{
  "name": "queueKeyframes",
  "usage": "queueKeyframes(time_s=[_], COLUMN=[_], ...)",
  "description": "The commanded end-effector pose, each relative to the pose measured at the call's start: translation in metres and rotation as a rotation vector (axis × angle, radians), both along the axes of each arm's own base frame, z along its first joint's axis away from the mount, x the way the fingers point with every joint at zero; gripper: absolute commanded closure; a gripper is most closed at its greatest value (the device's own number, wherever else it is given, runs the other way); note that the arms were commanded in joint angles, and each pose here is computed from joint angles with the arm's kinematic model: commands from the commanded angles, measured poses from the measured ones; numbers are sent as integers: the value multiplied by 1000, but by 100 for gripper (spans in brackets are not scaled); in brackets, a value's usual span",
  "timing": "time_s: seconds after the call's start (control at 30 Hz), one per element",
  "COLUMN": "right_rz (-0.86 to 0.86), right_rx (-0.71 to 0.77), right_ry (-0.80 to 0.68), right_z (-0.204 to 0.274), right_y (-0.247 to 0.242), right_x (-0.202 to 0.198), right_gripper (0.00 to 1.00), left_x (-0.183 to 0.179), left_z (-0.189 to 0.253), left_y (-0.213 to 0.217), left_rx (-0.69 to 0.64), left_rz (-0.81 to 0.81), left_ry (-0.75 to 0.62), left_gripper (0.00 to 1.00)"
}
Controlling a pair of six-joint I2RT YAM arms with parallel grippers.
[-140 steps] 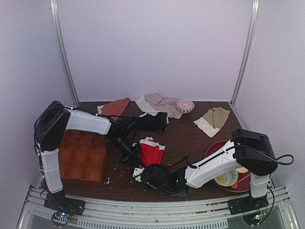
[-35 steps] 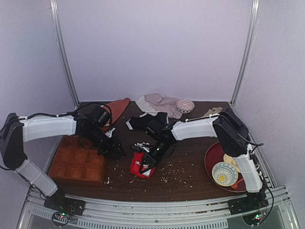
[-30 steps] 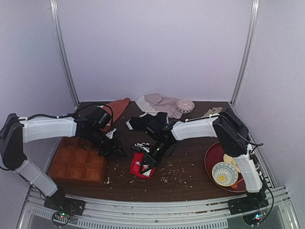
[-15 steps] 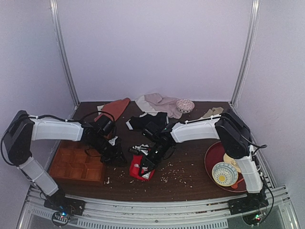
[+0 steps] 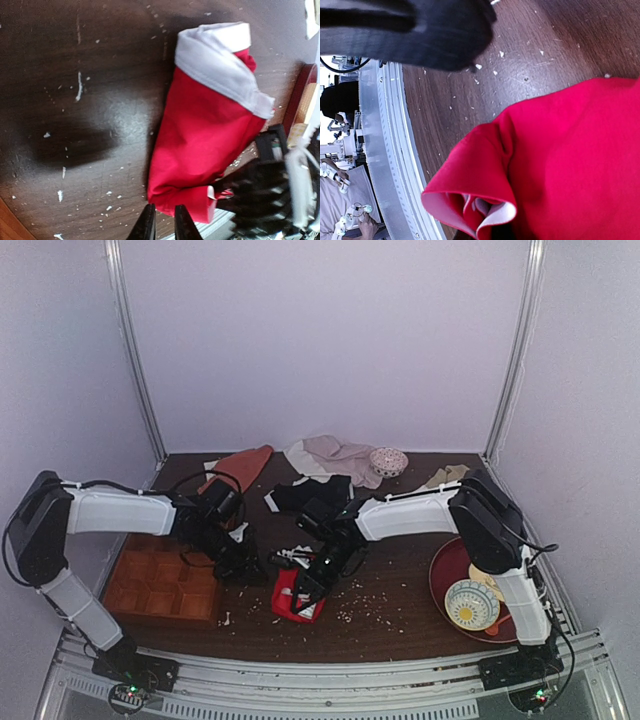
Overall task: Roll the underwear
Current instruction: Roll the underwear at the center of the board.
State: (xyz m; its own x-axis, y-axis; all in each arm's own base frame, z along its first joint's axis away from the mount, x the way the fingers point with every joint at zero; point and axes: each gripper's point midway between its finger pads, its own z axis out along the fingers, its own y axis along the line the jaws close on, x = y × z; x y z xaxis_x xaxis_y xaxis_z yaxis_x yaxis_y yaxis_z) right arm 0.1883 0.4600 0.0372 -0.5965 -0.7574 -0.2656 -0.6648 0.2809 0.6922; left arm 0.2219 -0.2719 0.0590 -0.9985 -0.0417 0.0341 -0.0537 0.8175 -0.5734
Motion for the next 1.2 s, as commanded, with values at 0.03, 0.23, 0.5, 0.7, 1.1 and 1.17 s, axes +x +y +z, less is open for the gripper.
queueKeyframes(time_s=[0.03,0.23,0.5,0.7,1.1,1.17], right_rz=[21,12,7,5,-7,-10], right_rx=[-42,-36,-35,-36,-48,-52], right_ry=[44,56,113,143,153,152], right_z=[-14,-14,-16,-18,-19,-20], right_y=[-2,-1,-3,-2,-1,-1], right_x=[-6,-2,-3,-2,-1,-1], right_gripper=[100,100,100,100,100,100], left_x=[4,-5,-14,-26,-27,-26], left_z=[24,29,34,32,18,15], left_y=[-4,-12,-9,-17,-26,-30], left_rx=[-54,-75,-120,-173,-187,-190], left_rz=[-25,-77,-82,-163,-307,-321], left_ry=[-118,-217,-301,-387,-542,-548], left_gripper=[84,61,54,53,47,47])
